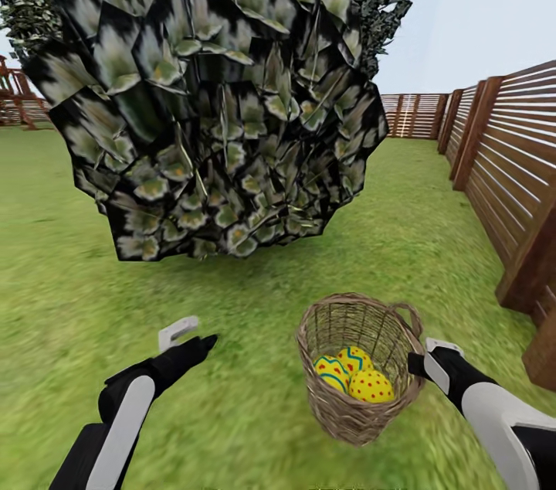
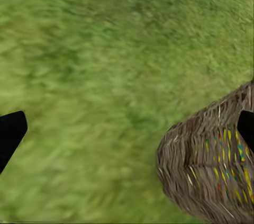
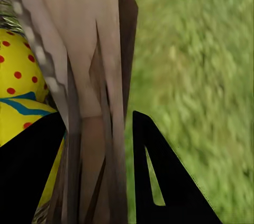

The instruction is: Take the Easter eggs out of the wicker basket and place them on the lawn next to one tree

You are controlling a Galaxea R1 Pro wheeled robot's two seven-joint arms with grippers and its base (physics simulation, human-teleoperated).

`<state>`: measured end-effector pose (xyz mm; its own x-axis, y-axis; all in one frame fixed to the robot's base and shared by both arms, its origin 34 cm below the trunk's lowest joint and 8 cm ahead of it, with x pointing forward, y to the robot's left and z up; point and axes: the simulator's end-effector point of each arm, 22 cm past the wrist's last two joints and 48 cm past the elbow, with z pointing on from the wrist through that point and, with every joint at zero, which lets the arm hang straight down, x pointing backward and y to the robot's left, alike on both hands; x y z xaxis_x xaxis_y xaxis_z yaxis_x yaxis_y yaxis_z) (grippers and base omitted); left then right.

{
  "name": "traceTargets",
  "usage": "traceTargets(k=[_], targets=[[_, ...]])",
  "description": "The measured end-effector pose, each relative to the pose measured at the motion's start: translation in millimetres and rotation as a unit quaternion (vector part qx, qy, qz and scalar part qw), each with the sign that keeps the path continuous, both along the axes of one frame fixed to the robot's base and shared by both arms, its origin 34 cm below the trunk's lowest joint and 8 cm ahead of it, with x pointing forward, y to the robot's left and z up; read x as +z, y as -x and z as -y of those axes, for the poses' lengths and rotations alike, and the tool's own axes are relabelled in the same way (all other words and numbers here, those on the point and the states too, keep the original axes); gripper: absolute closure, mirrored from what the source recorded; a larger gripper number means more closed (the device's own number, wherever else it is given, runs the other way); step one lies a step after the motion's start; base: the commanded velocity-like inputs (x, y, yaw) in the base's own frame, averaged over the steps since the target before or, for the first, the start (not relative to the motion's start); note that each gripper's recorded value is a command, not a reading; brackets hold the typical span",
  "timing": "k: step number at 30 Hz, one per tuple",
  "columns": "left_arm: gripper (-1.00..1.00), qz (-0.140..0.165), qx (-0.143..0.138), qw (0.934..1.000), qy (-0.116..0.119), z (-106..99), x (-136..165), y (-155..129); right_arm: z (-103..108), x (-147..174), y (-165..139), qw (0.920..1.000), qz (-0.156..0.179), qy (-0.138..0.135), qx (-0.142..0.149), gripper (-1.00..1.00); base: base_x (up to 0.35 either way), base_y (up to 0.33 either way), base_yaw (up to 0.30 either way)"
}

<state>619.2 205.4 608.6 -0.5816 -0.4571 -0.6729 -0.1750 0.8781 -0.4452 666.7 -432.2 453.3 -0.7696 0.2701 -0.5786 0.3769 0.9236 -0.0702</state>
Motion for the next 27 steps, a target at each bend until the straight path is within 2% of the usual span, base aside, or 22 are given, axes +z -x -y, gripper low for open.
traceTargets(k=[9, 13, 14, 20, 27], targets=[[-1.0, 0.0, 0.013, 0.9999, 0.005, -10.7, 19.7, -5.6, -0.2, 18.9, -4.0, 1.0, -0.001, 0.0, 0.001, 1.0, -0.308, 0.0, 0.268], [-1.0, 0.0, 0.013, 0.9999, 0.004, -11.2, 28.6, -7.3, -6.8, 26.5, -6.6, 1.0, -0.002, 0.0, 0.006, 1.0, -0.04, 0.0, 0.271], [-1.0, 0.0, 0.014, 0.9999, 0.004, -11.3, 28.6, -7.4, -11.3, 25.9, -7.4, 1.0, -0.001, -0.005, 0.005, 1.0, -0.006, 0.0, 0.275], [-1.0, -0.006, 0.014, 0.9999, 0.003, -11.5, 23.0, -6.3, -14.2, 25.7, -8.0, 0.9999, -0.004, 0.002, 0.014, 1.0, -0.001, 0.0, 0.273], [-1.0, -0.013, 0.015, 0.9998, 0.002, -11.9, 16.7, -5.1, -14.4, 25.2, -7.2, 0.9999, -0.006, 0.002, 0.014, 1.0, 0.0, 0.0, 0.046]])
